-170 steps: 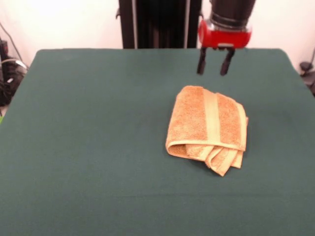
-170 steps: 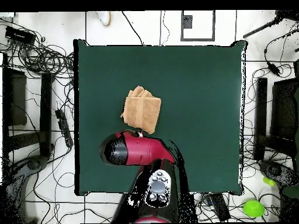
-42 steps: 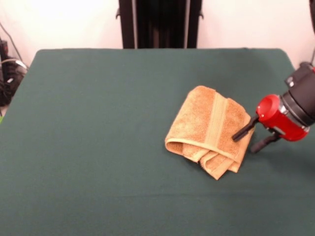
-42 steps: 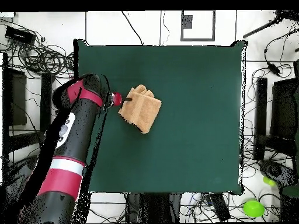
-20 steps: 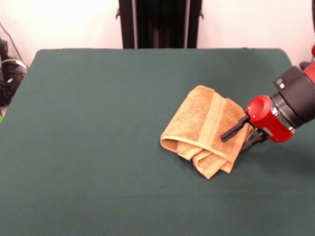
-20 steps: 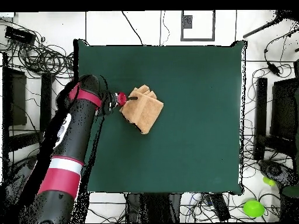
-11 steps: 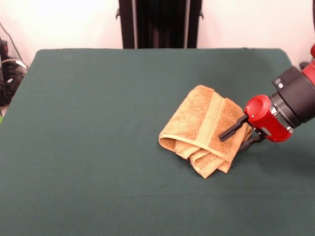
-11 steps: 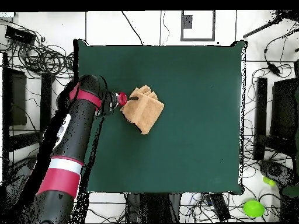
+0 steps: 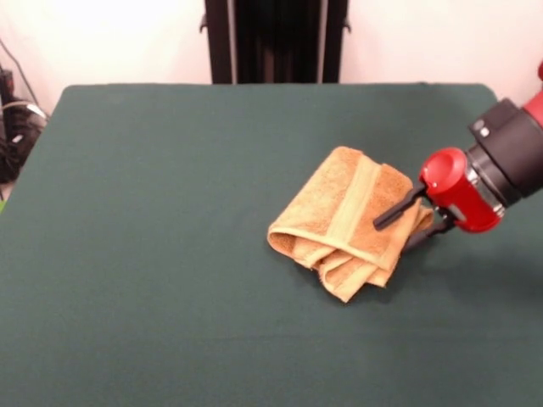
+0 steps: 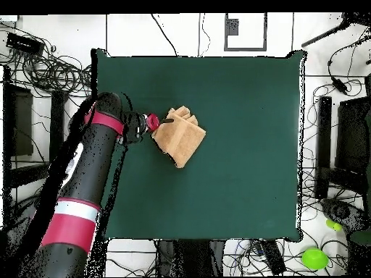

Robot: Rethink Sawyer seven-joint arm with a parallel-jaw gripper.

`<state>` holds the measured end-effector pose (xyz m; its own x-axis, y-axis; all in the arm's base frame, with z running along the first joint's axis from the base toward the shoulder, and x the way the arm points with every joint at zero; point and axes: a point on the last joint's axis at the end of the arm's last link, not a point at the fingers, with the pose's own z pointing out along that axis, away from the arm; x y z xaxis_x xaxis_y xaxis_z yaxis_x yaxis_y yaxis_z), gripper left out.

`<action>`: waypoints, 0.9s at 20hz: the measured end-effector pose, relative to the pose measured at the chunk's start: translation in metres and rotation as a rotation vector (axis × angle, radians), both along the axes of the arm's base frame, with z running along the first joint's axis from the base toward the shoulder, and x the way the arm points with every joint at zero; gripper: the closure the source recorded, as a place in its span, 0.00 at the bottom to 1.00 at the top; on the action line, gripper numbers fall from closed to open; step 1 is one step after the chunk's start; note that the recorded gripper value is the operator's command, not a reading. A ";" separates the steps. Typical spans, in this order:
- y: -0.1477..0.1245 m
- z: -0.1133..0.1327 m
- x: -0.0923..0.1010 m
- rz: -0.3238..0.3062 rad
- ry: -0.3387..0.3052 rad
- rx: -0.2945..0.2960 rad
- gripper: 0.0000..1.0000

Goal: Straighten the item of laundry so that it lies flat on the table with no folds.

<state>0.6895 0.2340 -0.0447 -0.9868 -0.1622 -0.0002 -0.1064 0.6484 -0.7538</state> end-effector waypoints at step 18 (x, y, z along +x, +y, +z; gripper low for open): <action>-0.021 0.048 0.014 0.057 -0.038 -0.089 1.00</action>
